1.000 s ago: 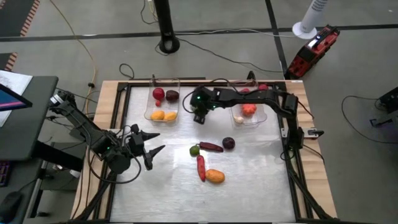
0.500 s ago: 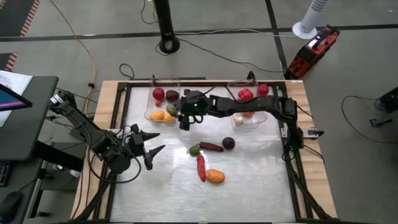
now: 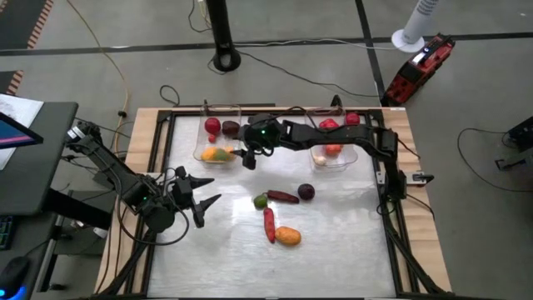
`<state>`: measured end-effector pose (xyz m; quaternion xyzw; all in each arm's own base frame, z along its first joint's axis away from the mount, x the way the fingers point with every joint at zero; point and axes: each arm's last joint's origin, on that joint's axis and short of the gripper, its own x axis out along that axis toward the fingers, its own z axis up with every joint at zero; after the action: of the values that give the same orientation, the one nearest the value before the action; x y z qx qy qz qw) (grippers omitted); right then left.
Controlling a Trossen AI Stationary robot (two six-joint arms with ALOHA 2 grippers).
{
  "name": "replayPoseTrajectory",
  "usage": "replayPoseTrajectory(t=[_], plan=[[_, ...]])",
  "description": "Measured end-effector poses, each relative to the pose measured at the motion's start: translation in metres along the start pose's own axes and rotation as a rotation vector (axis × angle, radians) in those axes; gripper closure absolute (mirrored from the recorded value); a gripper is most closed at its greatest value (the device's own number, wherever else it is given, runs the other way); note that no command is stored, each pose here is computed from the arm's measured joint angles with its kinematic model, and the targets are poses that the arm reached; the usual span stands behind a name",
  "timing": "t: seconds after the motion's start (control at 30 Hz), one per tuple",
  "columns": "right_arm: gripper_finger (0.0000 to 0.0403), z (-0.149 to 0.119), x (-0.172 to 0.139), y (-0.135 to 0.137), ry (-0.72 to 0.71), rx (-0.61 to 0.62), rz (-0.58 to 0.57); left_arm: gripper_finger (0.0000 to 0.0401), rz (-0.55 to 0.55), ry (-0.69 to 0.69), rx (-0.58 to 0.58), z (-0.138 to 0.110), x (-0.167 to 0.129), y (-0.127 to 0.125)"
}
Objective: Sort produce into baskets
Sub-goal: Put the lime into the left transparent bin
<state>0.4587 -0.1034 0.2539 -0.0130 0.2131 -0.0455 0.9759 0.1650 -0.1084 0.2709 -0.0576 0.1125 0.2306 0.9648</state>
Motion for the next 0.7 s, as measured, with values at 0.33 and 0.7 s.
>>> replayPoseTrajectory(t=[0.33,0.7], plan=[[0.0126,-0.019,-0.018,0.065,0.335,-0.012,0.231,0.0151,-0.030,0.025,0.012,-0.001,0.000,0.000],[0.0126,-0.054,-0.026,0.170,0.577,-0.231,0.164,0.0151,-0.041,0.027,-0.013,-0.001,0.000,-0.001]])
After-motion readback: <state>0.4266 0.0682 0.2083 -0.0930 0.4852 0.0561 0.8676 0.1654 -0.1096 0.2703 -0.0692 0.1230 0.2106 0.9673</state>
